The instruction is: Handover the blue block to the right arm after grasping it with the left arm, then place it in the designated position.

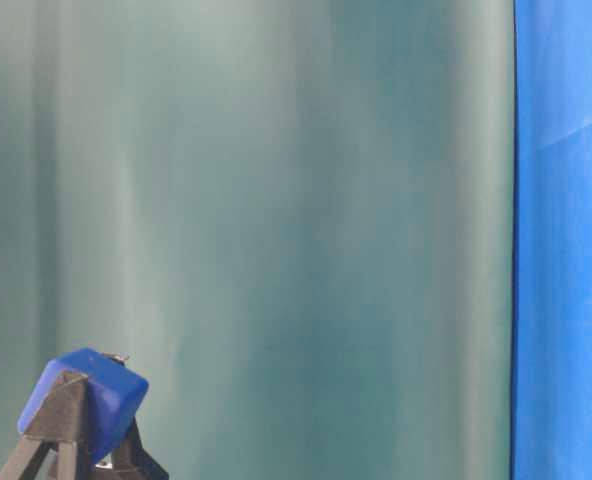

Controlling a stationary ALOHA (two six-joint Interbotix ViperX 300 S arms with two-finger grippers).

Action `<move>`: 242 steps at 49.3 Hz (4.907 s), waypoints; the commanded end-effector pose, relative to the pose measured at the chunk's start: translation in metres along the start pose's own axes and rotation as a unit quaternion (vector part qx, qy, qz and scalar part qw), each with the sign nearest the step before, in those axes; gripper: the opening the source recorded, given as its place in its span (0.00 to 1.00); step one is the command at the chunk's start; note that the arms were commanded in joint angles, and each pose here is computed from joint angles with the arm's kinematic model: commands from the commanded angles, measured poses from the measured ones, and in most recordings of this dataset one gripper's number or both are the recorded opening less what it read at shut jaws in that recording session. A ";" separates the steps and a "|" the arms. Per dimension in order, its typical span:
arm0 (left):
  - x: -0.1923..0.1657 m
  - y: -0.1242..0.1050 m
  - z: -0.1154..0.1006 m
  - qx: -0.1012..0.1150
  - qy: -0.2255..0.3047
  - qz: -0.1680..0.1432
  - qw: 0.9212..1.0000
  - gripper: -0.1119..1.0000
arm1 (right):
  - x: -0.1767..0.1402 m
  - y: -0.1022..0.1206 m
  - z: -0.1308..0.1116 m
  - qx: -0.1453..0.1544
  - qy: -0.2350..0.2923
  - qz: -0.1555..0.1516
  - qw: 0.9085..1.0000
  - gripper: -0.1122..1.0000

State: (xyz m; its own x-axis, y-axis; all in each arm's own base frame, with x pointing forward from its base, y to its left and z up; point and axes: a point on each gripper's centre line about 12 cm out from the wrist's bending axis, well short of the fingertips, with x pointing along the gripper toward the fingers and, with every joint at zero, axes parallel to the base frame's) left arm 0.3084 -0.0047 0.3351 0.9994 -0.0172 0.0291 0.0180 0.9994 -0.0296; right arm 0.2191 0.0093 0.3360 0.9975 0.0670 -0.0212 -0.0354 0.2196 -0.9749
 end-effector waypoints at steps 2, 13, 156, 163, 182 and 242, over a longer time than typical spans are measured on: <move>-0.005 -0.001 0.015 -0.001 -0.024 -0.002 1.000 0.54 | 0.001 -0.011 0.004 0.002 -0.007 -0.014 1.000 0.95; -0.005 -0.001 0.014 -0.001 -0.022 -0.002 1.000 0.54 | 0.001 -0.011 0.004 0.002 -0.007 -0.013 1.000 0.95; -0.005 -0.002 0.009 -0.002 0.002 -0.002 1.000 0.54 | 0.224 -0.042 -0.010 -0.009 0.024 0.047 0.999 0.60; -0.005 -0.001 0.007 -0.003 0.007 -0.001 1.000 0.54 | 0.224 -0.042 -0.010 -0.009 0.024 0.047 0.999 0.60; -0.004 -0.001 0.005 -0.002 0.016 -0.001 1.000 0.54 | 0.224 -0.042 -0.011 -0.007 0.025 0.047 0.999 0.60; -0.008 -0.006 0.007 -0.005 0.016 -0.008 1.000 0.94 | 0.215 -0.038 -0.012 0.010 0.033 0.054 0.998 0.60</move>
State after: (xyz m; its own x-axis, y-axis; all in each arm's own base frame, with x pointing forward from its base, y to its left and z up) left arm 0.3057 -0.0092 0.3284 0.9984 -0.0312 -0.0475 0.0294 0.9988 -0.0386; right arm 0.4446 0.0047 0.3492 0.9837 0.0315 -0.1773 -0.1798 0.2263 -0.9573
